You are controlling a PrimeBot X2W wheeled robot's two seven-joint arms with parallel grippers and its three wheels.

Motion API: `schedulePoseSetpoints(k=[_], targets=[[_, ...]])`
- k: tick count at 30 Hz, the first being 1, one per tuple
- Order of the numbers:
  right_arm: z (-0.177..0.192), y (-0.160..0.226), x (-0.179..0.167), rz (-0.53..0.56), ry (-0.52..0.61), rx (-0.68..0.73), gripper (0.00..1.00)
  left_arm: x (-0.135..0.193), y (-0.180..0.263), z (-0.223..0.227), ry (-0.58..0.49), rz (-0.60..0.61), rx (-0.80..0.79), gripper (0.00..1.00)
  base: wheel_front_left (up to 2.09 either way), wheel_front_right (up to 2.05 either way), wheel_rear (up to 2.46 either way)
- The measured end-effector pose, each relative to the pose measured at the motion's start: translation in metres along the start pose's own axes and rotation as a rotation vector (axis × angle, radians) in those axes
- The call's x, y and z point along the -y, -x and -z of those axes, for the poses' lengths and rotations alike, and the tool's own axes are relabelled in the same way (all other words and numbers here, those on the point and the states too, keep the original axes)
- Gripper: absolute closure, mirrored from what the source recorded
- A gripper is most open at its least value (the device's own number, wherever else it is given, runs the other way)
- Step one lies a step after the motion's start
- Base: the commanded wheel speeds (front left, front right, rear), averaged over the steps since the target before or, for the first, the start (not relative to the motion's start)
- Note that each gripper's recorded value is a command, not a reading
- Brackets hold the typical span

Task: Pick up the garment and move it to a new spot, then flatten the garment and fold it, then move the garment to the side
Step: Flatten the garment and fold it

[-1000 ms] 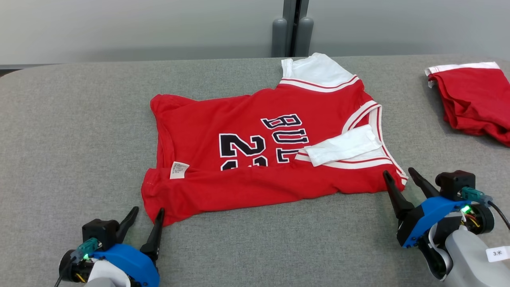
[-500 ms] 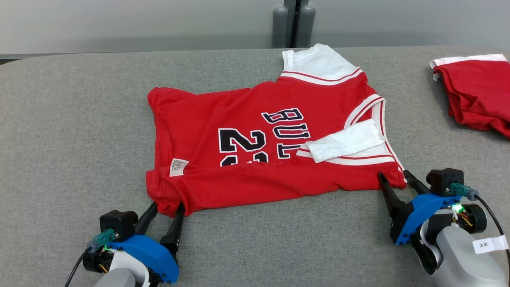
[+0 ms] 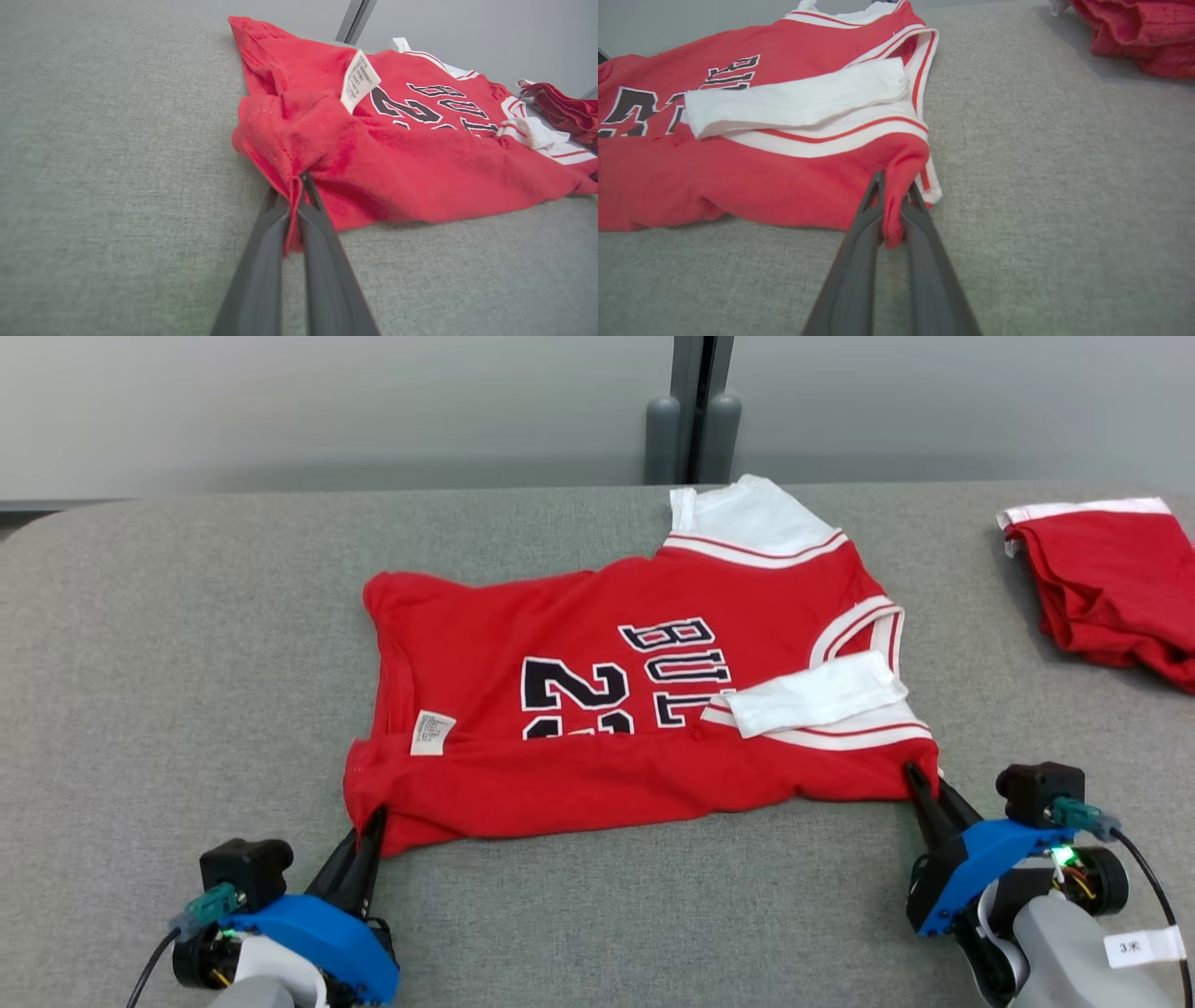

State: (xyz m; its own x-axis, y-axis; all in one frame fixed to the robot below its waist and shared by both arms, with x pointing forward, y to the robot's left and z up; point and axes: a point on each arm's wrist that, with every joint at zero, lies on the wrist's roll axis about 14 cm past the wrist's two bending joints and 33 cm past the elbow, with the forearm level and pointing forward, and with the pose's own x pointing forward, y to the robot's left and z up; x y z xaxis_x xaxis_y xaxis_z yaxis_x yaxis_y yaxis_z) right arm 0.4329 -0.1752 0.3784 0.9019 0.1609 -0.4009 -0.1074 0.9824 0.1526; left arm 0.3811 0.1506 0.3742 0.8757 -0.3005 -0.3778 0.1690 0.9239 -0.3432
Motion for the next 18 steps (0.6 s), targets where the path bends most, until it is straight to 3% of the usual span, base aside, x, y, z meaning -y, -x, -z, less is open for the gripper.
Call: schedulePoseSetpoints(k=[10,18], targets=[[-0.008,0.036,-0.007,-0.023,-0.041,0.099,1.00,0.005,0.039,0.001,0.022,-0.013,0.065,1.00,0.00,0.00,0.00],[0.007,0.080,0.001,-0.007,-0.083,0.118,1.00,0.005,0.073,0.020,0.033,-0.047,0.069,1.00,0.00,0.00,0.00]])
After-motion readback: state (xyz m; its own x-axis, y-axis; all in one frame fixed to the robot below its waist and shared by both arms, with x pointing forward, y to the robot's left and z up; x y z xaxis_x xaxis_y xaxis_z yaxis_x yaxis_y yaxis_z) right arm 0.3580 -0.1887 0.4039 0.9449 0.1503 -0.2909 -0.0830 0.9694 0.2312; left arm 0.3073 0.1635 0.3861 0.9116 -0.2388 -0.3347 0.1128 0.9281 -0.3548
